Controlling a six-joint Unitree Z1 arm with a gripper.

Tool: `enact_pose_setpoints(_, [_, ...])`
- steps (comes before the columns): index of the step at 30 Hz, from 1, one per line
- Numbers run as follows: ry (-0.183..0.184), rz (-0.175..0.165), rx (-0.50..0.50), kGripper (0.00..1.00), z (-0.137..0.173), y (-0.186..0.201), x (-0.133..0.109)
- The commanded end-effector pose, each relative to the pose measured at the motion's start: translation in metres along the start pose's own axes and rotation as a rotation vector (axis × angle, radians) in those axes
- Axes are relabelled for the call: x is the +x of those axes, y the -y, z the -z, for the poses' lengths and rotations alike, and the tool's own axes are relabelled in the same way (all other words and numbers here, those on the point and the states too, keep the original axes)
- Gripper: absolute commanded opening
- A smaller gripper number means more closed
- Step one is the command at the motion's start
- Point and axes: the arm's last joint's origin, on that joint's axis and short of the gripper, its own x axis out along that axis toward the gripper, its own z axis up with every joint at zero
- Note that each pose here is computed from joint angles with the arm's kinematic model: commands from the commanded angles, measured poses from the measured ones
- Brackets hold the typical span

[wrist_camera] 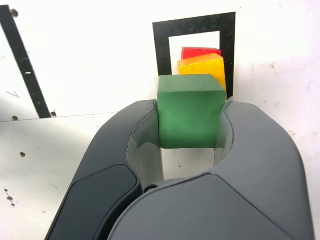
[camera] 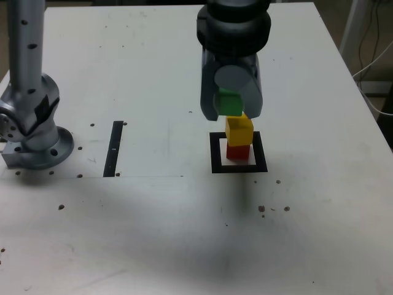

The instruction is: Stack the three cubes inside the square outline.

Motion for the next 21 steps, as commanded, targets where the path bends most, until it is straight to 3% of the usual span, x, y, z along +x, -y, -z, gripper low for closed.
enact_pose_setpoints(1, [0.017,0.009,0.002,0.16,0.002,-0.002,-0.004])
enact_pose_setpoints(10, [0.033,0.033,0.019,0.18,-0.005,0.002,0.002])
enact_pose_setpoints(21, [0.022,0.026,0.034,0.21,-0.006,0.002,0.013])
